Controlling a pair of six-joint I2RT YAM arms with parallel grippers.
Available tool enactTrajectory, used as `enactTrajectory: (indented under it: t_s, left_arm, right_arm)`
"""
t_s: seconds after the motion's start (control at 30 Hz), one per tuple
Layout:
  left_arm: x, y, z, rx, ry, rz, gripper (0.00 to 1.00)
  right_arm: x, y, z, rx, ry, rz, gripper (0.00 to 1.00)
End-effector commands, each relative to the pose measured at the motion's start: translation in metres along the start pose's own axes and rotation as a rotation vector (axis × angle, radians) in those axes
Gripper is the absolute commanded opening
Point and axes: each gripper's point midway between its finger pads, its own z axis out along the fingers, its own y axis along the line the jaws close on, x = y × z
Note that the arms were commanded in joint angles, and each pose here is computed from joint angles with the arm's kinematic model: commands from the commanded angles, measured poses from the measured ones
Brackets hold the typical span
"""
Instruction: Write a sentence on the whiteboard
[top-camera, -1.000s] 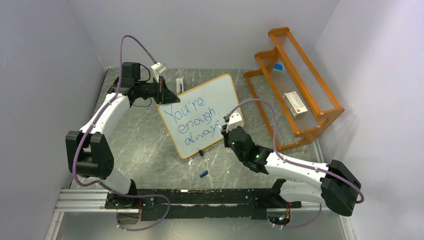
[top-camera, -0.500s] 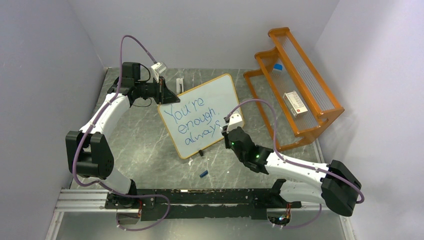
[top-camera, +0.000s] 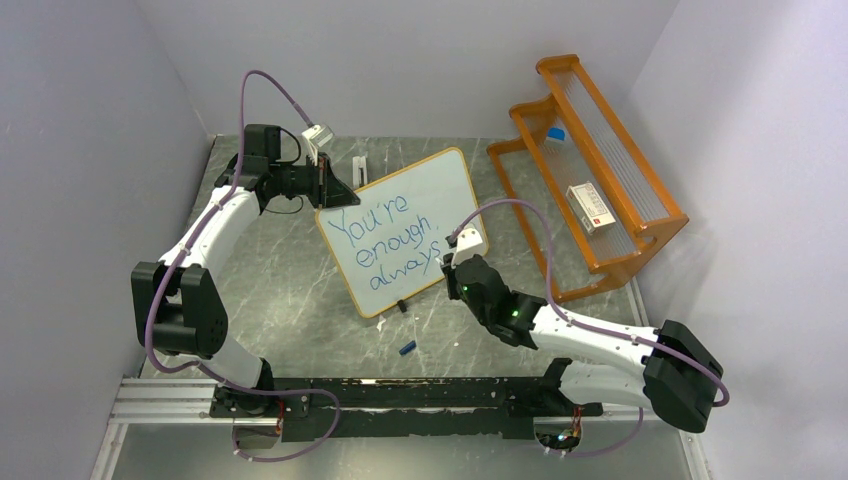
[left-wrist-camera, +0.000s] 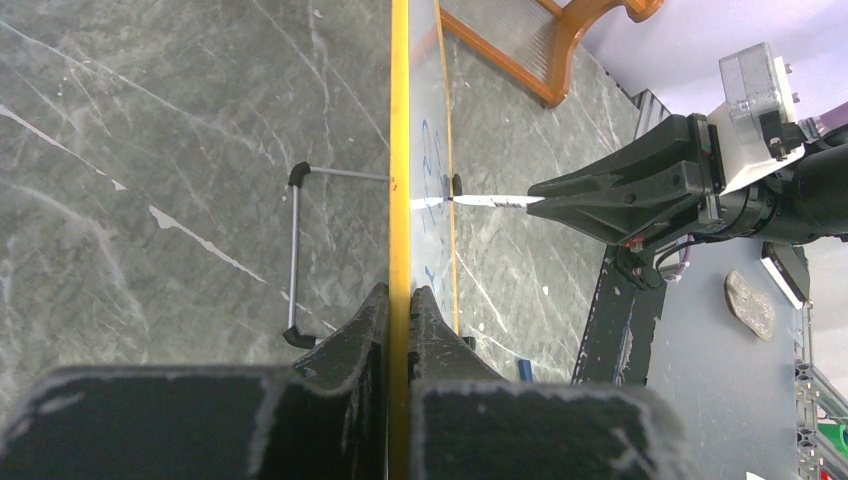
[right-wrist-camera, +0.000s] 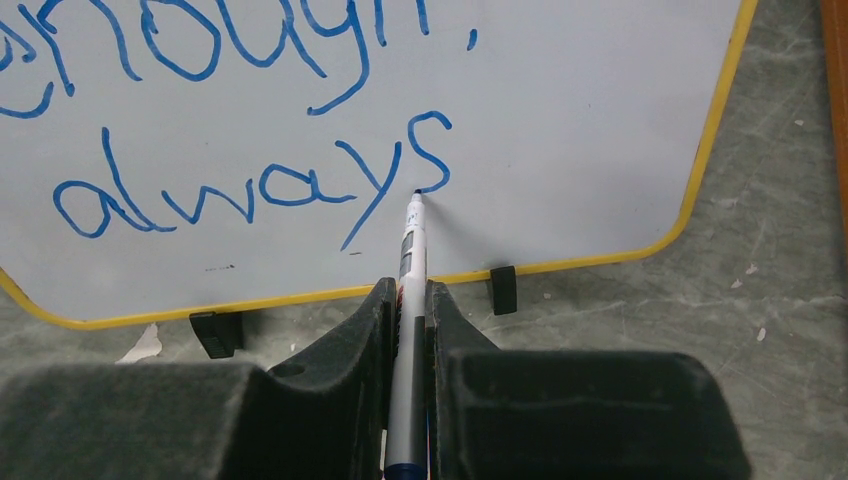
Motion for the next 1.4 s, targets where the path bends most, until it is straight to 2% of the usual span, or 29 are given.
enactTrajectory:
  t_s: [0.0, 0.43, 0.73, 1.37]
  left_arm:
    - [0.019, 0.026, 0.004, -0.093, 0.057, 0.01, 0.05]
    - [0.019, 0.028, 0.004, -0.095, 0.057, 0.008, 0.05]
    - [0.019, 0.027, 0.004, -0.092, 0.056, 0.008, 0.05]
    - [0.018, 0.026, 0.004, -0.09, 0.056, 0.011, 0.05]
  right_arm:
    - [-0.013, 0.011, 0.003, -0.031, -0.038, 0.043, 0.0]
    - [-0.027, 0.001, -0.012, -0.015, -0.081, 0.082, 0.0]
    - [-0.009, -0.027, -0.009, 0.13, -0.026, 0.1, 0.0]
    - [-0.002, -0.029, 0.006, 0.124, -0.03, 0.139, 0.0]
